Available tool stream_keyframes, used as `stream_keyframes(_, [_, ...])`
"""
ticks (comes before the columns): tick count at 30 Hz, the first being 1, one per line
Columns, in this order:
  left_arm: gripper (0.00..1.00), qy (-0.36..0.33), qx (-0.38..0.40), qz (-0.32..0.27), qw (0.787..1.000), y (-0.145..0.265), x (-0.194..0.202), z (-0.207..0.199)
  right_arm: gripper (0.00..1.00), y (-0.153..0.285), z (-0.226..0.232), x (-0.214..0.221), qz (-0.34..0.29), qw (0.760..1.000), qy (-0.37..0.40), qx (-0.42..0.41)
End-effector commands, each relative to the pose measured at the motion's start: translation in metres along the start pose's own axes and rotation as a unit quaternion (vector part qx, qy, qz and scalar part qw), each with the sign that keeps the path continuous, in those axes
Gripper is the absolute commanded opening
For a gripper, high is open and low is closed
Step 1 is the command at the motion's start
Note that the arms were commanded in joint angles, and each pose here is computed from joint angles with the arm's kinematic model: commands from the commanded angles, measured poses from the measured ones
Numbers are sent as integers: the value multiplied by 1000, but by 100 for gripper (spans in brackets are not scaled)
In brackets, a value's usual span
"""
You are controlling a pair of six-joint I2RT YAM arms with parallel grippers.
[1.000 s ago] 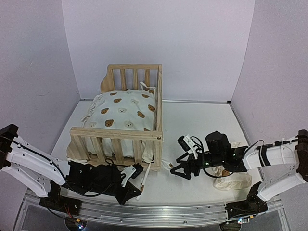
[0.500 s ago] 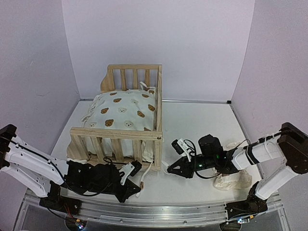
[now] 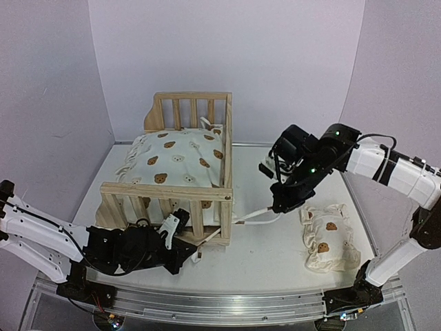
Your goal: Set up the pet bed
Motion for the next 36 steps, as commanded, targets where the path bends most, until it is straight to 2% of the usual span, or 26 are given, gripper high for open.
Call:
stream_keyframes(1, [0, 7, -29, -4, 1000, 1, -2, 7, 4, 52, -55, -13, -82, 954, -36, 286])
stream_keyframes(6, [0, 5, -30, 0, 1000, 2, -3, 9, 7, 60, -69, -22, -110, 918, -18, 380])
stream_keyframes(7, [0, 7, -33, 0, 999, 3, -2, 10, 20, 63, -73, -20, -117, 911, -20, 395])
stream_keyframes(9, [0, 11, -38, -2, 999, 5, 0, 13, 34, 60, -75, -14, -119, 915, -16, 384])
stream_keyframes(10, [0, 13, -38, -2, 999, 6, 0, 14, 44, 53, -70, -9, -109, 935, -11, 337])
stream_keyframes(12, [0, 18, -31, -1, 999, 8, 0, 13, 63, 30, -43, 2, -82, 982, 34, 164])
stream_keyframes(13, [0, 19, -17, -1, 1000, 9, -1, 10, 68, 29, -28, 3, -85, 993, 41, 73])
stream_keyframes(14, [0, 15, 7, -5, 1000, 11, -5, 5, 69, 18, -19, 12, -66, 996, 55, -7])
stream_keyframes(16, [1, -8, 52, -15, 999, 16, -13, -11, 70, 17, 0, 17, -75, 986, 78, -128])
stream_keyframes(18, [13, -22, 48, -44, 998, 22, -24, -18, 75, 16, 12, 19, -96, 970, 101, -202])
stream_keyframes(23, [33, -35, -11, -123, 992, 25, -51, -12, 82, 10, 31, 13, -156, 924, 171, -303])
stream_keyframes(26, [46, -31, -76, -155, 985, 23, -66, -5, 81, 4, 41, 5, -213, 893, 180, -352])
stream_keyframes(27, [48, -27, -94, -163, 982, 23, -71, -3, 79, 7, 48, -1, -253, 873, 186, -373])
stream_keyframes(28, [49, -30, -102, -172, 979, 23, -75, -2, 70, 3, 52, -4, -270, 868, 179, -377])
stream_keyframes(31, [50, -32, -91, -187, 978, 26, -85, -7, 44, -8, 61, -14, -317, 866, 149, -357])
stream_keyframes(32, [51, -31, -74, -189, 979, 27, -84, -9, 39, -11, 63, -16, -334, 866, 141, -344])
stream_keyframes(34, [55, -33, -43, -185, 981, 30, -77, -11, 37, -14, 67, -20, -365, 863, 128, -324])
stream_keyframes(36, [59, -31, -9, -177, 984, 33, -70, -14, 29, -17, 73, -26, -378, 862, 117, -318])
Point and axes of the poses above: each gripper's point midway between its finger pads, its own y axis back along the fingers, its own z axis along the line the jaws close on, x = y × z, the point moved 7 cm from there along y, back along the fingers, and after that the axes turned 11 degrees about -y, right-handed, at the moved point
